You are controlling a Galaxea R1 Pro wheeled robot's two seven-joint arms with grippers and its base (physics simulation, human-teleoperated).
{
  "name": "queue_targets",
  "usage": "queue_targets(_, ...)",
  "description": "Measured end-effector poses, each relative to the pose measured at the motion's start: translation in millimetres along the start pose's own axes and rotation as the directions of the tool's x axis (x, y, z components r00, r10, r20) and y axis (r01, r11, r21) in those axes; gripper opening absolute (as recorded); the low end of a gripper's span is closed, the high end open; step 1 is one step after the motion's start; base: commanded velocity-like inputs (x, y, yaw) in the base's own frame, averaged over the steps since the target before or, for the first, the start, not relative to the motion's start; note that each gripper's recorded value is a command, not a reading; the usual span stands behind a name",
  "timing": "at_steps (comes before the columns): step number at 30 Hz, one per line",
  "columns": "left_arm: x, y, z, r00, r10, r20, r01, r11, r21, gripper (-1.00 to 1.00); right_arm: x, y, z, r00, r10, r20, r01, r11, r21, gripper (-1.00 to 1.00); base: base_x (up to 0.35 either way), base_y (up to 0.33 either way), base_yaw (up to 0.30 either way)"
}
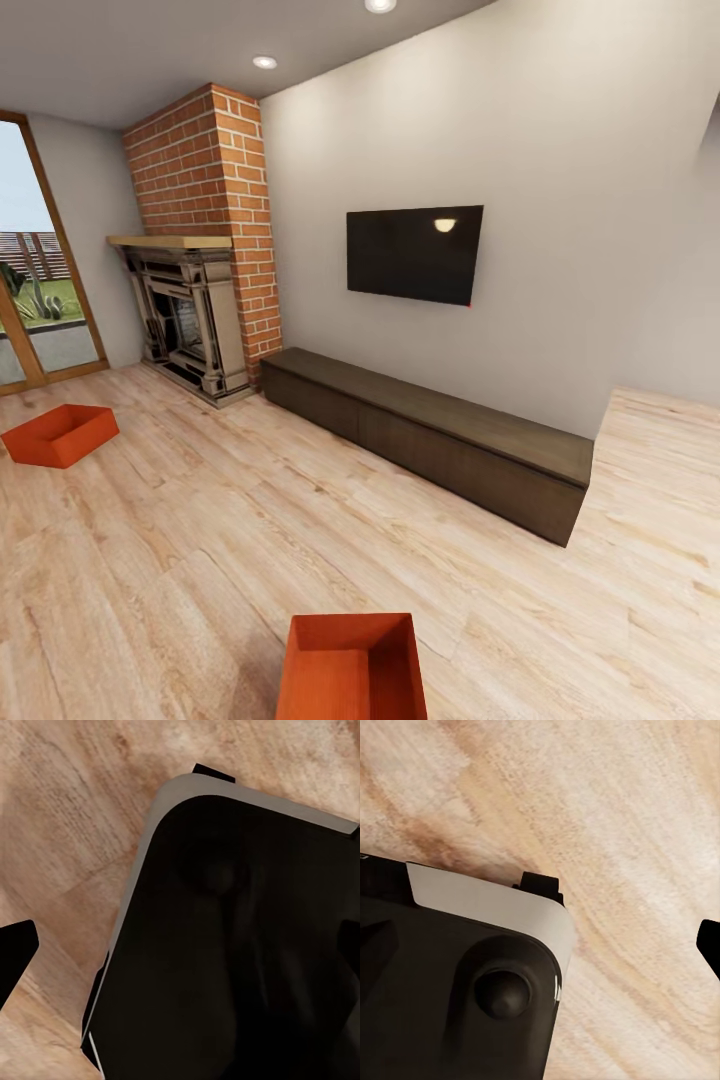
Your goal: Move the two storage containers from the living room to the garage. In the garage, place one container on the floor and stack the other container on top of it (either order is fine).
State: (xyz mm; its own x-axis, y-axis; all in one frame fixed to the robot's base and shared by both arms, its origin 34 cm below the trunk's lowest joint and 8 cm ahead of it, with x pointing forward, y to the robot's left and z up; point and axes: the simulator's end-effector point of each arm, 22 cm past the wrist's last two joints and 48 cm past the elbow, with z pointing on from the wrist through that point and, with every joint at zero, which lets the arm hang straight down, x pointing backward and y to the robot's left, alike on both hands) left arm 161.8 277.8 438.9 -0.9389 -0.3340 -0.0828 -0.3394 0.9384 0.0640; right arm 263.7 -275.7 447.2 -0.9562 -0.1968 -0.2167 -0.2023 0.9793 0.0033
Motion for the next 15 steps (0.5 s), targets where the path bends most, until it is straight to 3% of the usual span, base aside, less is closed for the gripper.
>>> queue_targets(15, 0.0, 0.5, 0.0, 1.000, 0.000, 0.000, 0.000, 1.000, -0.001, 1.00, -1.3, -0.1, 0.0, 1.000, 0.001, 0.006, -0.001, 1.000, 0.001, 1.00, 0.000, 0.000, 0.000)
